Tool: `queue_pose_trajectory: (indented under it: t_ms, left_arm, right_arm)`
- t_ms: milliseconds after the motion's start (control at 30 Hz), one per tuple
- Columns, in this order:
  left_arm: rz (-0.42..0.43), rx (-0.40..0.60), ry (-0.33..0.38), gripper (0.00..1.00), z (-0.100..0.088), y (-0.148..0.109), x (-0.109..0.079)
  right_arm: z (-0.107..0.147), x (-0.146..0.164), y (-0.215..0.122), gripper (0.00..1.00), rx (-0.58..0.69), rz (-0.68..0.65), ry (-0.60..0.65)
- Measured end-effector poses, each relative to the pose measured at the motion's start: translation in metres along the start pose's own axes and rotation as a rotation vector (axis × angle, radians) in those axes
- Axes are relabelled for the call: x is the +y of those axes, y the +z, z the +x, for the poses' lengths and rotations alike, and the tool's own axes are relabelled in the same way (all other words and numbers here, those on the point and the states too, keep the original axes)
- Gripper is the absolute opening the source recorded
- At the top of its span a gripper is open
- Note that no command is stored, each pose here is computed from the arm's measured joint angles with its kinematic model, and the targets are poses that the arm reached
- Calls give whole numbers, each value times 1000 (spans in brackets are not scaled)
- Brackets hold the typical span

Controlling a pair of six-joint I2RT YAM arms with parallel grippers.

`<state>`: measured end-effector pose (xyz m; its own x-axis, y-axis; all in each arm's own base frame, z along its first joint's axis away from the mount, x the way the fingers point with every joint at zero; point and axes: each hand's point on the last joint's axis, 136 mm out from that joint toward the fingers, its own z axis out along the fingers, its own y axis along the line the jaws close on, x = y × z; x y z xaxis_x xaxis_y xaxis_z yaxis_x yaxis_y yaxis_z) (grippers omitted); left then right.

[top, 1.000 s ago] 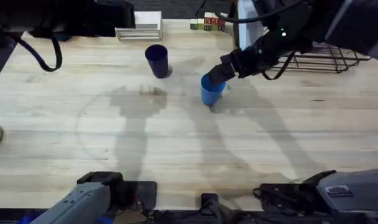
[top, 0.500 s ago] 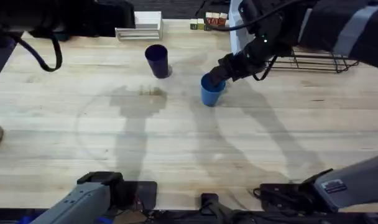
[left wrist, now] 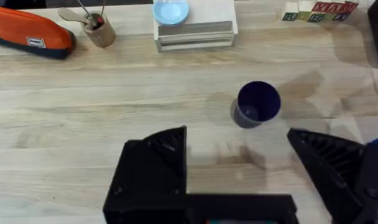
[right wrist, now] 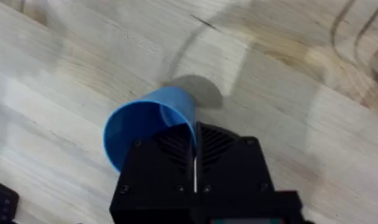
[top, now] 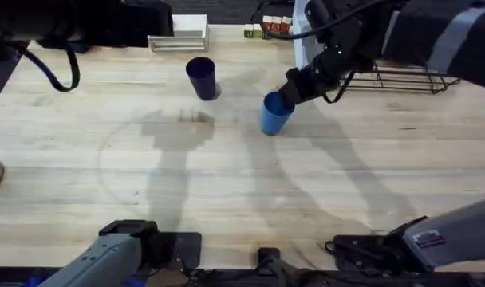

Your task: Pick up the cup on the table and put them onto the rack.

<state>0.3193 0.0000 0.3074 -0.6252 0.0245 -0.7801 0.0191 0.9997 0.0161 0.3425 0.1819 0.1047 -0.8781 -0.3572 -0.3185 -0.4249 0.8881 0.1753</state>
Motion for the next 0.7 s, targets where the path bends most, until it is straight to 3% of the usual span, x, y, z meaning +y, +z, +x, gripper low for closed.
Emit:
queue_pose_trajectory:
  t_ms: [400,700]
  left_arm:
    - [0,0,0,993,0,0,0]
    - [0,0,0,993,0,0,0]
  right_arm:
    - [-1,1,-9,32,13,4,2]
    - [-39,10,-59,29,-73,4,-31]
